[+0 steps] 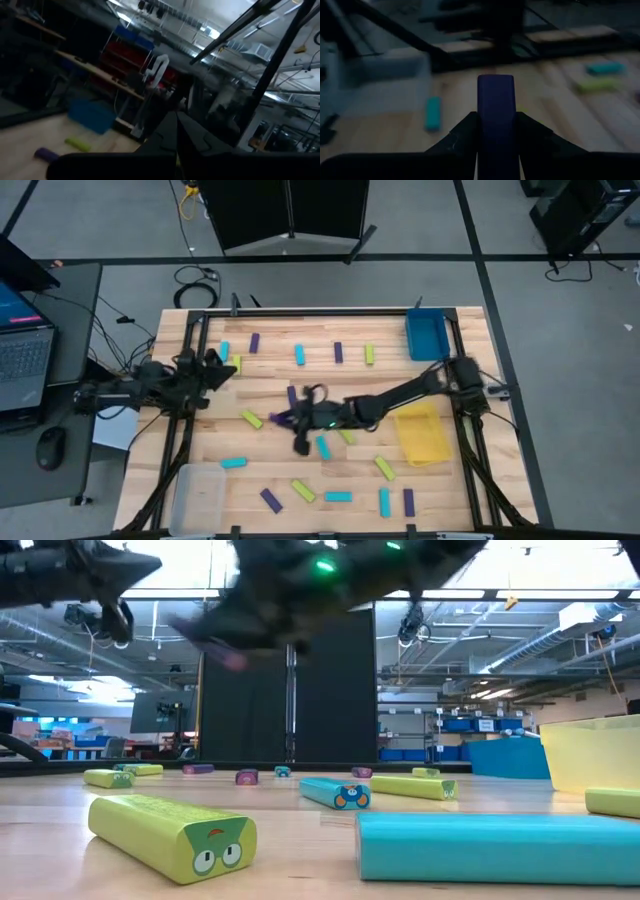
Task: Sort blocks
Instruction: Put the violet block into the transparent bin
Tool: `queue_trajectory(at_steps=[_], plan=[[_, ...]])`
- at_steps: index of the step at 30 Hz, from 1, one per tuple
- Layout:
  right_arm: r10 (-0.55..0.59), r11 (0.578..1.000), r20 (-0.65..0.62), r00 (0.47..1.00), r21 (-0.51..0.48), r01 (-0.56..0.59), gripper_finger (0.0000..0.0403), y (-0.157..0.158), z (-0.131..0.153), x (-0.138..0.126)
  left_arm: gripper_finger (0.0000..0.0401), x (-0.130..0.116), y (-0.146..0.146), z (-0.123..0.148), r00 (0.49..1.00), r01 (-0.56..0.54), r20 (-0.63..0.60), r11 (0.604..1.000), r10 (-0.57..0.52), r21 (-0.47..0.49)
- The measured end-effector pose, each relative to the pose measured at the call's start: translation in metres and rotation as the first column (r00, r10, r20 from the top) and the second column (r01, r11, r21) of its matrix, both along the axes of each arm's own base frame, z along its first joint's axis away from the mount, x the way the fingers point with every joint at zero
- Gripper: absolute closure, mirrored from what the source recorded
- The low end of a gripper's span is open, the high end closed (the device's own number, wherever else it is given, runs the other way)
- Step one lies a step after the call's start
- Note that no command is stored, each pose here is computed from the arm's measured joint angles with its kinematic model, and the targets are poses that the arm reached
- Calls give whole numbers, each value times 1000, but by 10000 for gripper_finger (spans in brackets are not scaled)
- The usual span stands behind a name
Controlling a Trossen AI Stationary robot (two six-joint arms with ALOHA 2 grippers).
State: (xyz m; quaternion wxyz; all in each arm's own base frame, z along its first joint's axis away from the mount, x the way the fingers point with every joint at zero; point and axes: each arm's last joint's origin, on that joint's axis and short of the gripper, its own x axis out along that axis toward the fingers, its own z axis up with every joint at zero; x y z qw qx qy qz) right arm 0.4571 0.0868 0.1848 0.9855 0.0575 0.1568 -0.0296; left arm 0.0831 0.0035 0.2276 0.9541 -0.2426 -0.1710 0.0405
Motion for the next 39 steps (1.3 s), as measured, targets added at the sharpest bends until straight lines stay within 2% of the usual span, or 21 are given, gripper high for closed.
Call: queue_trajectory(at_steps=[8,16,19,23,25,28,33,39], plan=[[167,985,136,977,17,-171,288,43,2,70,378,-10,0,24,997,19,69,1000,-20,17],[231,964,274,934,65,-258,288,58,1,116,371,-12,-1,29,991,53,120,998,-51,-15],[258,953,290,922,79,-292,288,65,-3,129,371,-13,-1,30,988,63,139,998,-60,-15],[262,944,324,909,108,-311,288,68,-23,130,371,-14,-1,31,986,69,153,997,-66,-17],[255,944,321,912,119,-306,288,66,-22,133,370,-14,-1,32,985,69,158,997,-66,-17],[244,944,380,892,119,-309,288,63,-18,134,370,-14,-1,32,985,70,157,997,-66,-17],[253,946,356,900,103,-307,288,64,-22,135,370,-12,-1,29,991,69,120,997,-66,-19],[250,946,390,886,97,-309,288,64,-19,135,370,-11,-1,28,992,57,112,998,-55,-19]])
